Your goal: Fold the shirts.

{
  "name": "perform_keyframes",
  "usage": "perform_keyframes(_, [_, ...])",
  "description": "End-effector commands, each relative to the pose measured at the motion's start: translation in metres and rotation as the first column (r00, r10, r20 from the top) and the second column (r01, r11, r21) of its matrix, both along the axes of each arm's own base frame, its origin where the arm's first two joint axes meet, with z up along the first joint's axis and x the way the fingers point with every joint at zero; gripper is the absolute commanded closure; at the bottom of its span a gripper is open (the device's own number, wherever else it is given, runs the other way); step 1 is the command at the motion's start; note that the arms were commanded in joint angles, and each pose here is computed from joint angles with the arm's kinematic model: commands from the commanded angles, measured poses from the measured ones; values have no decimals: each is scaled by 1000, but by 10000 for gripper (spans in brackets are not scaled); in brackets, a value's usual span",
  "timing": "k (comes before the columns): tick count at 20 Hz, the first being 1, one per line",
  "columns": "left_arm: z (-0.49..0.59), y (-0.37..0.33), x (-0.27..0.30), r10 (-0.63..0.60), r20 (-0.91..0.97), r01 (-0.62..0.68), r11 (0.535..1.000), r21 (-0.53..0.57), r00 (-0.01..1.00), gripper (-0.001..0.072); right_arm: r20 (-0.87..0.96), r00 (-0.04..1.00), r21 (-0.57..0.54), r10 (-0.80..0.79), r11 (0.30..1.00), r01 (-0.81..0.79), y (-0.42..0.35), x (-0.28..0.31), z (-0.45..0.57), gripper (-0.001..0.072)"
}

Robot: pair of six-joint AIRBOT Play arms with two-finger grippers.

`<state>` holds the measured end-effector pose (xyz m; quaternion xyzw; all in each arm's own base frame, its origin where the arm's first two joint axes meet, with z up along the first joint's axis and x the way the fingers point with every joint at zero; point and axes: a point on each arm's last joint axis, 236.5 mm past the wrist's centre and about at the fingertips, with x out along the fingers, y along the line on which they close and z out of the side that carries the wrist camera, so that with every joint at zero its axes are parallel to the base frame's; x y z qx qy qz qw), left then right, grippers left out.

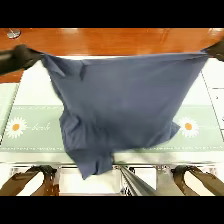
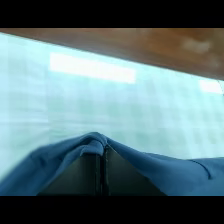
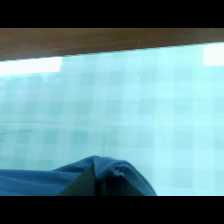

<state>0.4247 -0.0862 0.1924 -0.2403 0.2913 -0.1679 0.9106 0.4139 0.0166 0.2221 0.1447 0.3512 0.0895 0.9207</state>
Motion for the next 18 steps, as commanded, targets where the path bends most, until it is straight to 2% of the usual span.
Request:
perform_keyframes(1, [-45, -1, 70, 95, 10, -95, 995, -6, 995, 683, -70, 997, 106, -21, 994, 29, -3, 74, -67, 693])
perform_keyframes(6, [-65, -2, 127, 102, -6, -102, 995, -8, 995, 682, -123, 992, 314, -13, 948, 51, 8, 160, -122, 693])
perform_keyframes(10, [-91, -27, 126, 45, -90, -50, 997, -56, 995, 681, -197, 980, 530, 0, 841, 107, 29, 191, -158, 686])
perform_keyframes(11, [-97, -32, 121, 19, -116, -26, 998, -57, 993, 631, -216, 976, 554, 14, 825, 111, 33, 191, -166, 477])
perform_keyframes(12, [-101, -36, 115, -8, -142, 0, 998, -58, 990, 376, -241, 970, 565, 41, 818, 106, 38, 187, -172, 95])
perform_keyframes(13, [-106, -37, 106, -40, -178, 30, 998, -59, 983, 14, -255, 965, 558, 67, 825, 90, 39, 181, -175, 85])
perform_keyframes(16, [-129, -15, 55, -162, -395, 138, 986, -89, 904, 2, -303, 943, 573, 137, 817, 66, 14, 148, -161, 86])
perform_keyframes(18, [-153, 22, 2, -204, -574, 184, 978, -93, 793, 3, -360, 916, 519, 177, 854, 39, -24, 108, -155, 86])
